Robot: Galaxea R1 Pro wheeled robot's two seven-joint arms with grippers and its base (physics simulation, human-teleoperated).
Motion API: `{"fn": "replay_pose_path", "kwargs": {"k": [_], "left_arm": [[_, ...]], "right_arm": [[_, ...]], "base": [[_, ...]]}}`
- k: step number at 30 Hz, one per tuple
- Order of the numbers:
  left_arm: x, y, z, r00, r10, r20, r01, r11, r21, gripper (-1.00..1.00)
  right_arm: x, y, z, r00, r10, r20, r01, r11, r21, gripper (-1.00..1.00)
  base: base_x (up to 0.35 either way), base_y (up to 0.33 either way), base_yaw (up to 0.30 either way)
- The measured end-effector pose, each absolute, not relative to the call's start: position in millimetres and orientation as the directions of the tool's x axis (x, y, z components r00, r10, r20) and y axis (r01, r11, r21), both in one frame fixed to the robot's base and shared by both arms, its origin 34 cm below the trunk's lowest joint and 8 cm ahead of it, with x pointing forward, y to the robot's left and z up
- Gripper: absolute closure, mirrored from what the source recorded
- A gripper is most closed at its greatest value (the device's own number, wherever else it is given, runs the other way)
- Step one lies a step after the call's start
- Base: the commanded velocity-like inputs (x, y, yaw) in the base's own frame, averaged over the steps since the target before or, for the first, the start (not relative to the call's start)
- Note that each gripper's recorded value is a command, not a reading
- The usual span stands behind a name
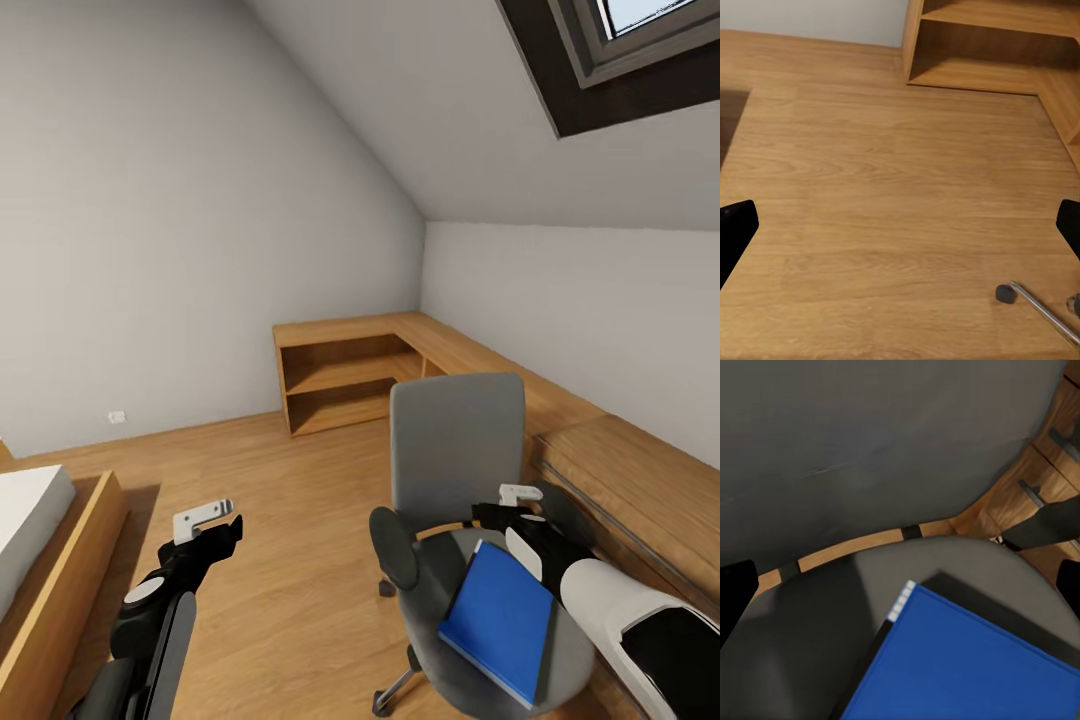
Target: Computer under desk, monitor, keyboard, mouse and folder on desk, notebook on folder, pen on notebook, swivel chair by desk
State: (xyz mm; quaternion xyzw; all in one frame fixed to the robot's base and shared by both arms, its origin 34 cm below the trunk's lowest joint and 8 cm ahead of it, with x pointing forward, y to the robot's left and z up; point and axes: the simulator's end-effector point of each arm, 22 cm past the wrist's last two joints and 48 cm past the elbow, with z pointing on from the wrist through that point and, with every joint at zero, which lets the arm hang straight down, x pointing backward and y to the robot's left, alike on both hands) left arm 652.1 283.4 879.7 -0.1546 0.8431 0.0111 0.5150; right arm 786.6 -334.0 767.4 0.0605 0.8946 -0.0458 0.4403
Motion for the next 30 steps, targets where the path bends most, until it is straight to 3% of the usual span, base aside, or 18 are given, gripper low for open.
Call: {"fn": "replay_pose_path", "kwargs": {"k": [30], "left_arm": [[650,282,829,-0.422,-0.250,-0.872,-0.271,0.952,-0.142,-1.00]], "right_arm": [[784,-334,716,-0.607,0.066,-0.792,0.149,0.988,-0.032,-1.00]], "base": [[0.000,0.000,0.000]]}}
